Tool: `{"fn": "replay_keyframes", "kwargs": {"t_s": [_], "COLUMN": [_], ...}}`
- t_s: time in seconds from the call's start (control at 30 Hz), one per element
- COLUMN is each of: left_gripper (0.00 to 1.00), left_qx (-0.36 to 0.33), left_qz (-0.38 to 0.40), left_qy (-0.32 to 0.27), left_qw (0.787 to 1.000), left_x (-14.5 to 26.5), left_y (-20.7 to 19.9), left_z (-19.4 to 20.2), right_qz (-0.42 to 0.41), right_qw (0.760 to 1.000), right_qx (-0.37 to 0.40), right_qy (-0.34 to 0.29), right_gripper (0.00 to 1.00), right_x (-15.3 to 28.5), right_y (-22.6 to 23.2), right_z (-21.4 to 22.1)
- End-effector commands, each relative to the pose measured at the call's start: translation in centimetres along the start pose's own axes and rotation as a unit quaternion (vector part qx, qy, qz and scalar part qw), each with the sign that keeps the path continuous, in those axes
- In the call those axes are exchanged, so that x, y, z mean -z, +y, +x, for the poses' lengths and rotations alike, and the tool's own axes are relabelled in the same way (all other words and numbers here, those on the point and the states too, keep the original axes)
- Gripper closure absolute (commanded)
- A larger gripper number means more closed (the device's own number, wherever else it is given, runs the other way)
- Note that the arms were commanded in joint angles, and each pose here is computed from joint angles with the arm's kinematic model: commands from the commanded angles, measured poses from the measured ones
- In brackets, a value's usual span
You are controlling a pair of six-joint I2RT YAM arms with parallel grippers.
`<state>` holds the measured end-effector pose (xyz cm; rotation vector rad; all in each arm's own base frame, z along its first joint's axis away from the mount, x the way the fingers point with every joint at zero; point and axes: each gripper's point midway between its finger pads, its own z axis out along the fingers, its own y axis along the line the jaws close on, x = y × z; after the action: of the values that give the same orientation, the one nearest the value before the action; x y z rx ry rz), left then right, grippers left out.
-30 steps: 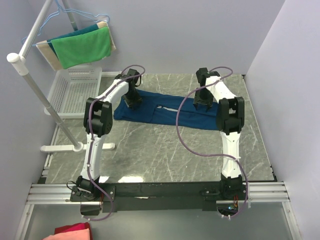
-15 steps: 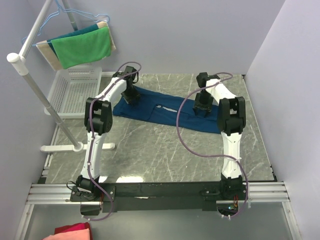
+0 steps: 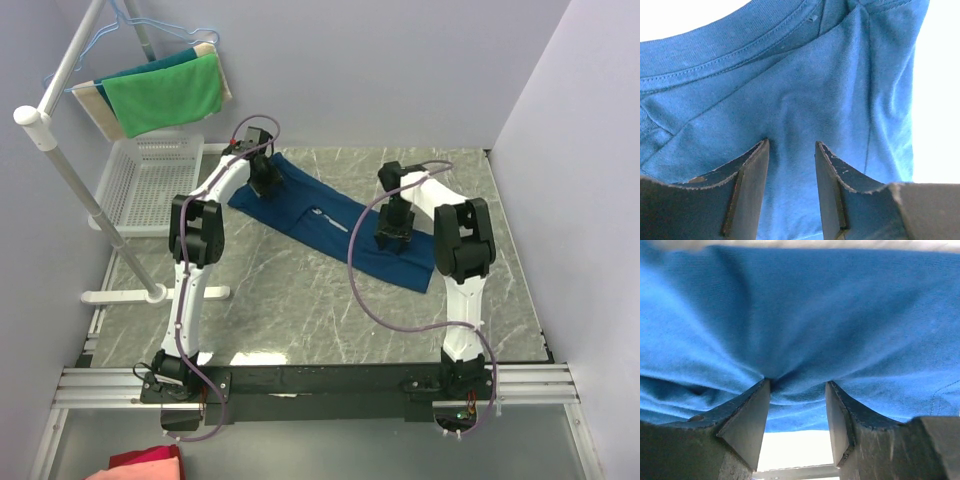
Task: Fold and stack the t-shirts
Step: Fold the tshirt
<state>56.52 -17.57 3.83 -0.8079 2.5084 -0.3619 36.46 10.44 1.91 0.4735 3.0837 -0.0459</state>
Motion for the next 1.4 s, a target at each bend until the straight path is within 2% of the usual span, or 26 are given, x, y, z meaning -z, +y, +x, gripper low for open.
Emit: {"fn": "replay_keyframes", "kwargs": {"t_s": [0.0,0.07,0.3,0.37,0.57,0.93,1.37], "left_gripper": [0.52,0.51,0.48,0.47,0.46,0.46,0.46], "left_qx": [-0.026,-0.037,-0.064,-0.068,-0.068,-0.057,-0.058], "left_qz": [0.041,0.057,0.101,0.107,0.120,0.122,0.124], "left_qy": [-0.022,-0.038,-0.114,-0.123,-0.142,-0.134,-0.119], "left_qw": [0.999,0.997,0.986,0.984,0.980,0.982,0.983], "left_x": [1.0,2.2,10.1,11.5,15.7,16.9,16.0], "left_y": [-1.1,-1.6,-3.6,-4.0,-4.3,-2.5,-2.2], "left_z": [-1.2,-1.7,-5.0,-5.5,-6.4,-6.1,-6.2], "right_qz": [-0.025,-0.018,-0.013,0.001,0.031,0.039,0.052], "right_qw": [0.999,0.998,0.989,0.987,0.988,0.989,0.996], "right_qx": [-0.004,-0.006,-0.011,-0.006,0.049,0.012,-0.015], "right_qy": [-0.047,-0.063,-0.147,-0.160,-0.142,-0.144,-0.069], "right_gripper": [0.45,0.45,0.44,0.43,0.41,0.39,0.41], "right_x": [3.2,4.4,9.3,9.5,6.0,4.2,-0.1], "right_y": [2.4,2.6,3.3,2.9,1.2,-2.8,-5.1], "right_z": [0.1,-0.2,-2.9,-3.6,-3.6,-2.1,1.9]}}
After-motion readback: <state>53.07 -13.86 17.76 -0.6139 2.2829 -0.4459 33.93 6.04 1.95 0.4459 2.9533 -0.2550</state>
